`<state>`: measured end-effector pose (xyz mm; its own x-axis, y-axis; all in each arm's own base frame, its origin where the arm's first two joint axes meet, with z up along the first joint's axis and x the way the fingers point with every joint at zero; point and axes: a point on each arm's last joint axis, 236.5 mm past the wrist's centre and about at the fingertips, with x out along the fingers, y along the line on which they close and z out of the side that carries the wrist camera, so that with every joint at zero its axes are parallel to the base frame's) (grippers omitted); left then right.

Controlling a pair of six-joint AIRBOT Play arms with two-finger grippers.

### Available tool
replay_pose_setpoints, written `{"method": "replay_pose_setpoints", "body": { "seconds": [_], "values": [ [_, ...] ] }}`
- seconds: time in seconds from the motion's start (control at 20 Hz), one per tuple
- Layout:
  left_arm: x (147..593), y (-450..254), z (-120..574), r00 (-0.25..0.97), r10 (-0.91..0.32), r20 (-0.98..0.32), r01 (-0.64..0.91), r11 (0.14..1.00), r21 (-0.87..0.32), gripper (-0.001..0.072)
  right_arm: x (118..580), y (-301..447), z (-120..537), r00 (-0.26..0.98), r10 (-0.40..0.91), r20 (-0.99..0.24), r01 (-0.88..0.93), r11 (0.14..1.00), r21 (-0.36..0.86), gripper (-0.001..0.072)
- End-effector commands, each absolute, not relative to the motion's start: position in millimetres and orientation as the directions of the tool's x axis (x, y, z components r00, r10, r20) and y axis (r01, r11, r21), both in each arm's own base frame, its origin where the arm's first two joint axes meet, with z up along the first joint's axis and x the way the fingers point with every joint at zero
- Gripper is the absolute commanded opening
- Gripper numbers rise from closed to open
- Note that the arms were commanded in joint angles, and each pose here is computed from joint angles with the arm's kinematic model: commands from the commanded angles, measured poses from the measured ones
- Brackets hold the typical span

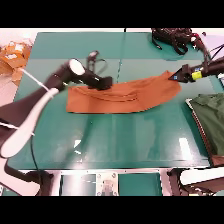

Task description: Fold the shirts.

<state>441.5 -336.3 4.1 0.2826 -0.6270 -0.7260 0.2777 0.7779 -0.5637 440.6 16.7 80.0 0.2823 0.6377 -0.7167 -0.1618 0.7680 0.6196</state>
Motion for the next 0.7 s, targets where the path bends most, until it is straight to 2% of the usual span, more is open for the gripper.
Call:
{"method": "replay_pose_setpoints", "body": {
  "seconds": [0.0, 0.15, 0.3, 0.5, 0.65],
  "values": [
    [411, -415, -26, 0.272, -0.678, -0.683, 0.332, 0.732, -0.595, 0.0022, 416, 53, 152, 0.325, 0.635, -0.701, -0.278, 0.773, 0.571, 0.0016],
    [394, -448, -71, 0.21, -0.717, -0.664, 0.21, 0.697, -0.686, 0.0022, 404, 79, 178, 0.316, 0.647, -0.694, -0.335, 0.761, 0.556, 0.0016],
    [390, -469, -80, 0.172, -0.781, -0.6, 0.142, 0.622, -0.77, 0.0022, 399, 97, 179, 0.289, 0.658, -0.695, -0.372, 0.747, 0.552, 0.0016],
    [395, -472, -45, 0.125, -0.822, -0.556, 0.207, 0.569, -0.796, 0.0023, 401, 102, 178, 0.288, 0.657, -0.697, -0.38, 0.746, 0.546, 0.0016],
    [400, -428, -4, -0.008, -0.813, -0.582, 0.342, 0.545, -0.766, 0.0022, 399, 110, 179, 0.276, 0.666, -0.693, -0.387, 0.737, 0.555, 0.0016]
  ]
}}
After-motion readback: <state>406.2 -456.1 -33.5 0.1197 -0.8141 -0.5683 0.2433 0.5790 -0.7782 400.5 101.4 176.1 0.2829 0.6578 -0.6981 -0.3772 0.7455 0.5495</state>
